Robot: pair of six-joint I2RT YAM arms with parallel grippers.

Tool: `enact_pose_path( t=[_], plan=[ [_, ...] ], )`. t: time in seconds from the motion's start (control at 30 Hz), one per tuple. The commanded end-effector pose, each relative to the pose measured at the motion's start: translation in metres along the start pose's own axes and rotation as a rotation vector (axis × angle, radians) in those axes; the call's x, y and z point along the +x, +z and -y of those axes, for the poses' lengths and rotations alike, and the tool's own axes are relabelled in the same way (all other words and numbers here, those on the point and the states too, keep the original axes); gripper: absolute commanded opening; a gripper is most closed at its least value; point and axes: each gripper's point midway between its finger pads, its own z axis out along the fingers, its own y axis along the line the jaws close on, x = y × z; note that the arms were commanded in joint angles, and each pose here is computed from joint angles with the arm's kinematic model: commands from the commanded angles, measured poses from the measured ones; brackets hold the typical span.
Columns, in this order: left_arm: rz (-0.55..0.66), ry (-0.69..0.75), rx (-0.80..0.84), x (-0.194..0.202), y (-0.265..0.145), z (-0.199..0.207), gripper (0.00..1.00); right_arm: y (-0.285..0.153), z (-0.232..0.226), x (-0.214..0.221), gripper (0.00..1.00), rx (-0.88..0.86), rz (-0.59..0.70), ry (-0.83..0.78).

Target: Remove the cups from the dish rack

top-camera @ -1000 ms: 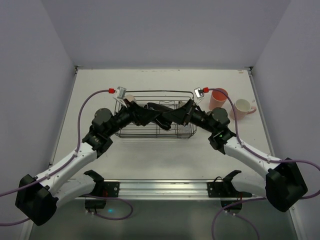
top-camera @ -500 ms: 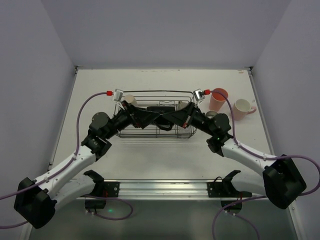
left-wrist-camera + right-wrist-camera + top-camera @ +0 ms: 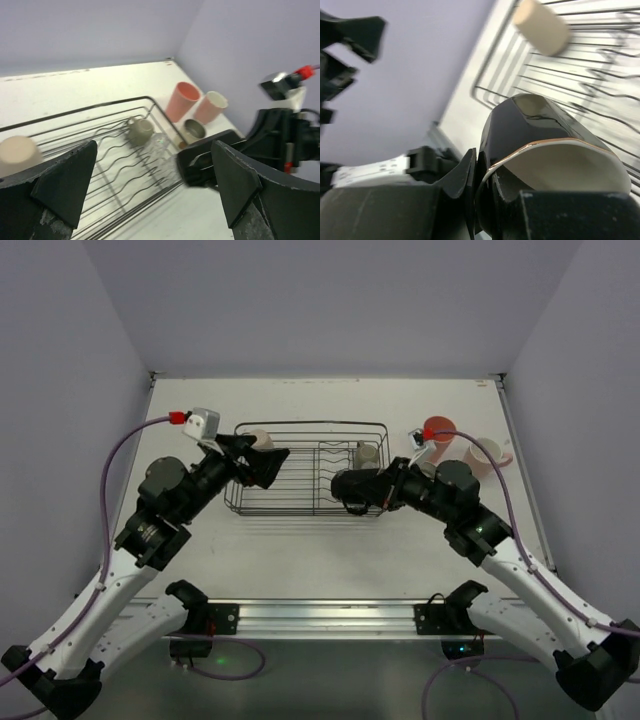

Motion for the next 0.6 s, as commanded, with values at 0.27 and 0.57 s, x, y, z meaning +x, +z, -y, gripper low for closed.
enact_pose_path(
  t=[0.27,0.57],
  plan=[
    [-0.249,0.274,-0.357,0.062,-0.046,-0.088,1.00,-0.120,0.126,-0.020,0.00,0.853,0.186,-0.140],
    [-0.285,0.278,-0.383,0.085,-0.050,-0.101,1.00,-0.126,0.193,-0.015,0.00,1.099,0.104,-0.093]
  ],
)
